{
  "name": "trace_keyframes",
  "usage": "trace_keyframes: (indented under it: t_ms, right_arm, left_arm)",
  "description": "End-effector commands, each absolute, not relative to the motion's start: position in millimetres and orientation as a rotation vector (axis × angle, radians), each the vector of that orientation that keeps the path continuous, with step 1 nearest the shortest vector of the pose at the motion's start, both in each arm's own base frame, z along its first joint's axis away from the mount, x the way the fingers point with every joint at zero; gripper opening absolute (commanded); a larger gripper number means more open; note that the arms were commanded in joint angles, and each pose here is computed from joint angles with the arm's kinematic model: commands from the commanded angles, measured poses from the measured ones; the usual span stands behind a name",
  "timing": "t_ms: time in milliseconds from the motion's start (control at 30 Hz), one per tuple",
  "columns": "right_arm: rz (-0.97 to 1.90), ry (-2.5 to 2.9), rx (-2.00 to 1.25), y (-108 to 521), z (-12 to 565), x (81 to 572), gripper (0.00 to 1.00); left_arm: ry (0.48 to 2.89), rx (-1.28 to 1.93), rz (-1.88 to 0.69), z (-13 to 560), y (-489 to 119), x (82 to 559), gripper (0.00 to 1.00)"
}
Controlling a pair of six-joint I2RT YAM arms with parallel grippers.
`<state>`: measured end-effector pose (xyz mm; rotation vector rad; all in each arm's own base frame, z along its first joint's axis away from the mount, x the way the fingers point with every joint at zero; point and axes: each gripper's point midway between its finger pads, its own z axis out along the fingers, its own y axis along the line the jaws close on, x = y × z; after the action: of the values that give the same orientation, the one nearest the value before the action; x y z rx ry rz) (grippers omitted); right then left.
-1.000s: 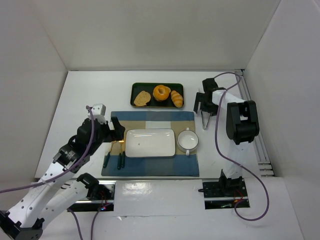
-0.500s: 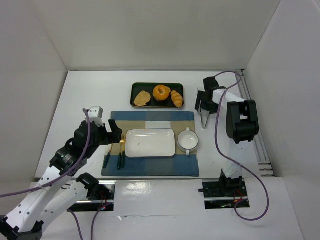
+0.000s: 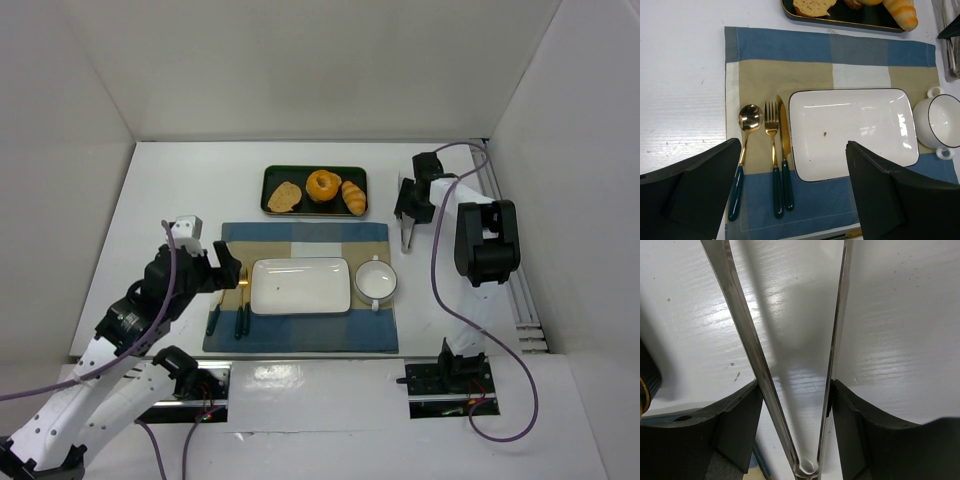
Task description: Place the bread
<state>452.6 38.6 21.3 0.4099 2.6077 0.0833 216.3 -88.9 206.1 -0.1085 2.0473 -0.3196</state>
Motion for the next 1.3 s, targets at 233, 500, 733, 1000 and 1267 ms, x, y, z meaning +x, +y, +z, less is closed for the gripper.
trace_keyframes:
  t_ms: [233, 500, 733, 1000, 1267]
  right_arm:
    - [0.135, 2.427, 0.426, 40, 97, 478, 0.61]
    - [0.254, 2.302, 0.315, 55, 173, 487, 0.6]
    - [0.477, 2.184, 0.145, 88, 238, 485, 0.6]
    - [0.646, 2.189, -0.023, 120, 243, 475, 0.6]
    - [0.716, 2.224, -0.15, 154, 213, 467, 0.6]
  left_arm:
    - [2.032, -0.147, -0.322, 207, -85, 216, 1.0]
    - [2.026, -0.152, -0.341, 207, -88, 217, 1.0]
    - [2.008, -0.164, -0.384, 208, -95, 221, 1.0]
    - [1.985, -0.17, -0.413, 212, -100, 226, 1.0]
    - [1.976, -0.153, -0.406, 213, -101, 229, 1.0]
